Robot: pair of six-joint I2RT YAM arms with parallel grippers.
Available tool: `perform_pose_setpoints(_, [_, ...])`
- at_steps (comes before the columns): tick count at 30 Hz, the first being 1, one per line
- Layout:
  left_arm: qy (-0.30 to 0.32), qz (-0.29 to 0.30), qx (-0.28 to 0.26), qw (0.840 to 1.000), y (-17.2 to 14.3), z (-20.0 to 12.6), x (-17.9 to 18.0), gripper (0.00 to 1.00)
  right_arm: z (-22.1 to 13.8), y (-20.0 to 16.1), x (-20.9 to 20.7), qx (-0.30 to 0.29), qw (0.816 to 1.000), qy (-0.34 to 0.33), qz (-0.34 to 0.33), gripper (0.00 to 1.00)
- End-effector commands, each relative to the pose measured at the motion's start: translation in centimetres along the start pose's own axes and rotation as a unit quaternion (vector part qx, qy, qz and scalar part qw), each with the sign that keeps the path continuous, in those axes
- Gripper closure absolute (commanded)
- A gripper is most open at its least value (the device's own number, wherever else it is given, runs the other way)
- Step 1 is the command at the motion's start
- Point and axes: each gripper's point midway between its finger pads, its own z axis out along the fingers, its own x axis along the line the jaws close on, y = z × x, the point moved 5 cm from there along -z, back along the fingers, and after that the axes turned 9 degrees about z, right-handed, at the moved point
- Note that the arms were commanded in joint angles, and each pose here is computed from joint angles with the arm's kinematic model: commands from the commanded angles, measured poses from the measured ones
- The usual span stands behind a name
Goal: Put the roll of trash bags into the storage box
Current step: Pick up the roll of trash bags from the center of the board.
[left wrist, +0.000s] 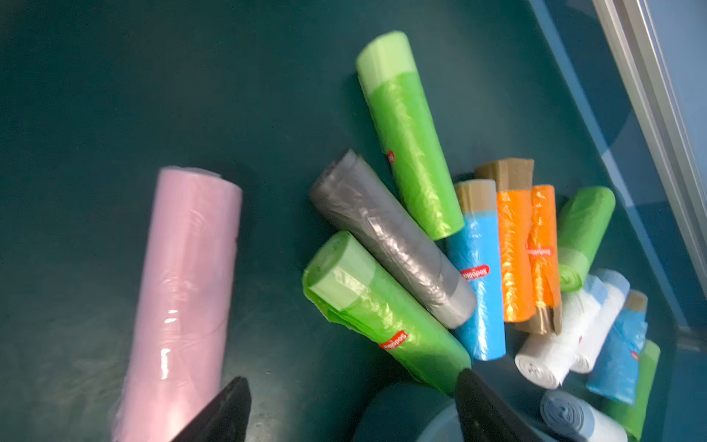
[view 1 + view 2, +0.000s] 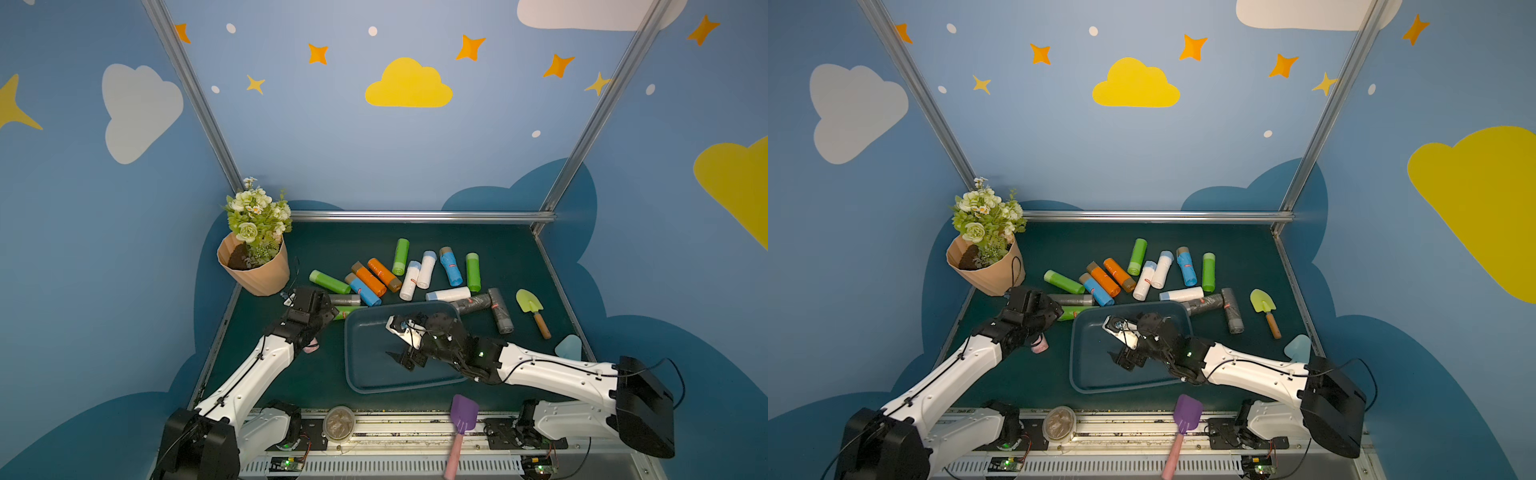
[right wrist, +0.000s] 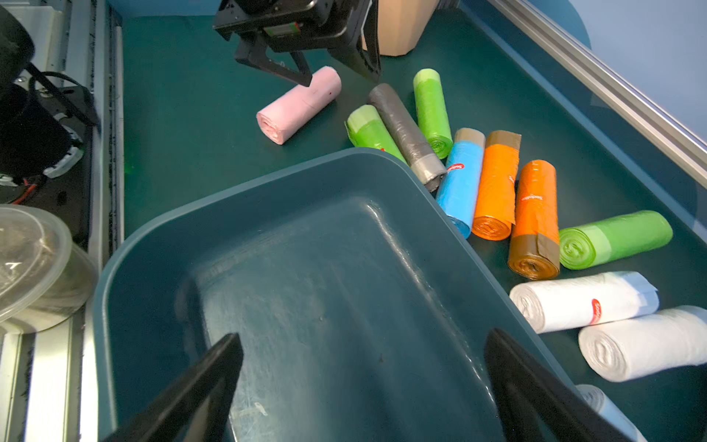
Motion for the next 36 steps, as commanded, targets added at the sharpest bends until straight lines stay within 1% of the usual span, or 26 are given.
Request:
perform_pose_setpoints(1, [0.091, 0.053, -0.022, 0.994, 0.6, -1.4, 2.7, 0.2, 0.1, 0.5, 0.5, -0.017, 1.0, 0.013, -0.009, 0.03])
perform_pose_setpoints(2, [0.097, 0.066, -0.011, 0.993, 0.4, -1.3, 3.2, 0.2, 0.2, 0.5, 0.5, -0.015, 1.0, 0.013, -0.007, 0.03])
perform_pose_setpoints(3, [0.101, 0.07, 0.004, 0.992, 0.1, -1.1, 3.6, 0.22, 0.2, 0.5, 0.6, -0.012, 1.0, 0.017, -0.007, 0.03])
perform_pose_setpoints(5, [0.098, 0.067, 0.037, 0.992, -0.3, -0.6, 4.2, 0.26, 0.2, 0.5, 0.7, -0.01, 1.0, 0.022, -0.004, 0.03])
perform_pose_setpoints(7, [0.103, 0.067, 0.049, 0.991, -0.4, -0.2, 4.7, 0.31, 0.3, 0.3, 0.7, -0.007, 1.0, 0.022, -0.003, 0.03])
perform_pose_setpoints(8, [0.103, 0.074, 0.052, 0.991, -0.4, 0.1, 4.7, 0.31, 0.5, 0.2, 0.6, -0.005, 1.0, 0.02, -0.002, 0.03])
perform_pose_setpoints(10, [0.109, 0.077, 0.06, 0.989, -0.4, 0.7, 4.9, 0.33, 0.8, 0.0, 0.5, 0.002, 1.0, 0.014, -0.002, 0.03])
perform_pose_setpoints(12, [0.129, 0.074, 0.069, 0.986, -0.3, 1.0, 5.2, 0.33, 1.0, -0.1, 0.5, 0.01, 1.0, 0.013, -0.003, 0.03])
perform_pose_setpoints(18, [0.175, 0.095, 0.108, 0.974, -0.8, 2.9, 5.8, 0.33, 1.1, -0.2, 0.2, 0.011, 1.0, 0.009, 0.007, 0.03])
perform_pose_setpoints(26, [0.194, 0.105, 0.121, 0.968, -1.2, 4.5, 6.3, 0.34, 1.5, -0.3, -0.5, 0.019, 1.0, -0.001, 0.022, 0.03])
perform_pose_setpoints(29, [0.191, 0.109, 0.125, 0.967, -1.2, 5.0, 6.2, 0.34, 1.6, -0.4, -0.5, 0.023, 0.999, 0.001, 0.024, 0.03])
perform_pose_setpoints(36, [0.192, 0.114, 0.142, 0.964, -1.4, 6.1, 6.0, 0.45, 2.0, -0.7, -0.6, 0.032, 0.999, 0.004, 0.028, 0.03])
